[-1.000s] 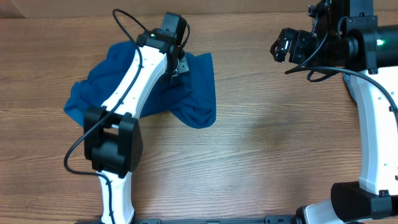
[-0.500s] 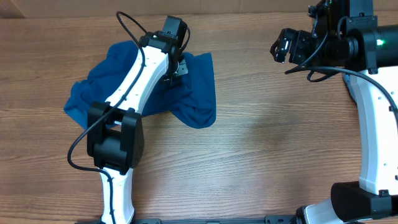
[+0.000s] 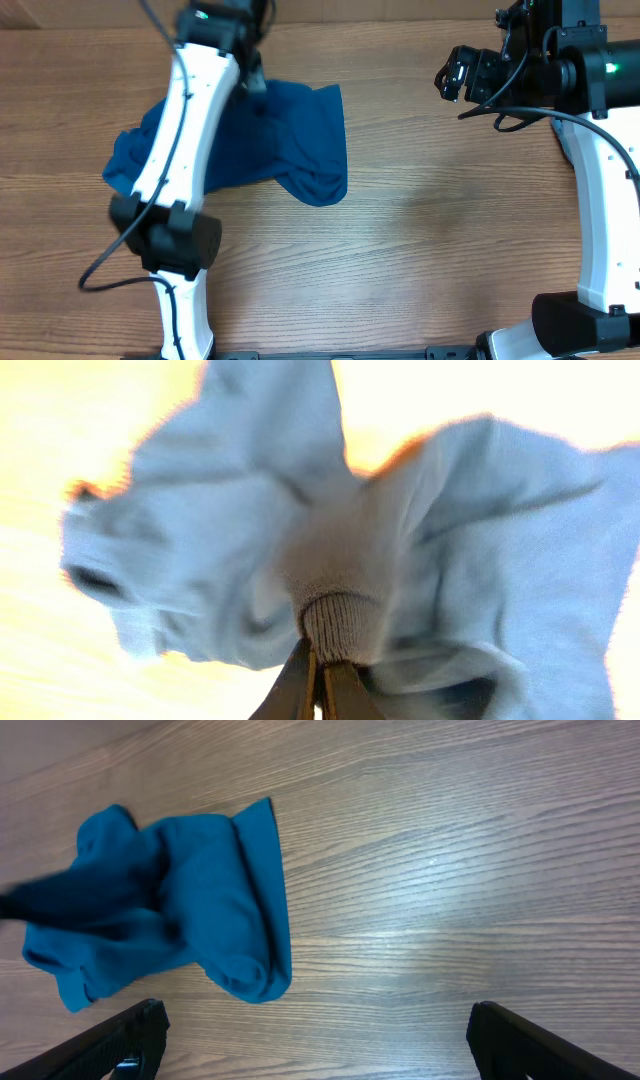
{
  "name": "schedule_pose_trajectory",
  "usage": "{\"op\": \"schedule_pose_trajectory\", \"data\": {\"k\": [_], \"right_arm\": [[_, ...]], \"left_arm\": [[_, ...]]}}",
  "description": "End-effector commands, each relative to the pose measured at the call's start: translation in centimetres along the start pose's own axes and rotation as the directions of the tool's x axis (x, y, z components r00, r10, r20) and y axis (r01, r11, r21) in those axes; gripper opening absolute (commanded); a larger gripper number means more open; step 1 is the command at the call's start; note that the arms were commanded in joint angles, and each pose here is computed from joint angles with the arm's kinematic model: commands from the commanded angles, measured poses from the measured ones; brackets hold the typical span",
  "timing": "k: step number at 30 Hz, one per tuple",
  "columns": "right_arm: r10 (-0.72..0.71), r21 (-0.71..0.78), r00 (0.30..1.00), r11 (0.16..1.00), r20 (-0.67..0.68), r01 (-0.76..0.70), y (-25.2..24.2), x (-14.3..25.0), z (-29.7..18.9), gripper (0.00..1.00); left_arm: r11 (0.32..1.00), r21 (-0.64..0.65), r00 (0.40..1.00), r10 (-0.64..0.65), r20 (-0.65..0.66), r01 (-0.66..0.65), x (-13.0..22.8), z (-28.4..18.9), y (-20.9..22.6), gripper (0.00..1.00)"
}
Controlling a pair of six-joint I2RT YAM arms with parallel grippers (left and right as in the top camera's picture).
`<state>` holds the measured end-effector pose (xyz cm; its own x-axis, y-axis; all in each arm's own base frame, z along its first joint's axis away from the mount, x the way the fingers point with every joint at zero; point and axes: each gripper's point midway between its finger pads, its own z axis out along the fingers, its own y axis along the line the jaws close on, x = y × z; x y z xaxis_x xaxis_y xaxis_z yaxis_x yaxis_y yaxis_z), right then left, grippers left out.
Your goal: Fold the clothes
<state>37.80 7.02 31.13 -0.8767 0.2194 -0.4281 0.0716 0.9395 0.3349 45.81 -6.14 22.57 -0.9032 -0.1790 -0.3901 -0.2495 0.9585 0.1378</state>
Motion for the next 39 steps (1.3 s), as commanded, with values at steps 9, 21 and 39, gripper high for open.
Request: {"op": "schedule_pose_trajectory", "data": {"k": [9,21,39], "right_arm": [[0.012,0.025,0.997,1.000,-0.075,-0.010,-1.0,1.2,2.4,1.00],[-0.154,-0.274,0.956,0.958,-0.248,0.084,2.7,6.7,9.7,1.00],[-0.475,-0.467,0.877,0.794,-0.075,0.390,14.0,12.7,15.5,1.00]], "left_arm": [[0.981,0.118,0.895,-0.190,0.404,0.155,-3.1,-18.2,9.7,0.04],[0.977,0.105,0.850,-0.214,0.481,0.187,-2.5,-21.6,13.0,0.04],[0.915,0.303,0.590,-0.402,0.700,0.265,2.8,-34.6,18.8,0.04]]}}
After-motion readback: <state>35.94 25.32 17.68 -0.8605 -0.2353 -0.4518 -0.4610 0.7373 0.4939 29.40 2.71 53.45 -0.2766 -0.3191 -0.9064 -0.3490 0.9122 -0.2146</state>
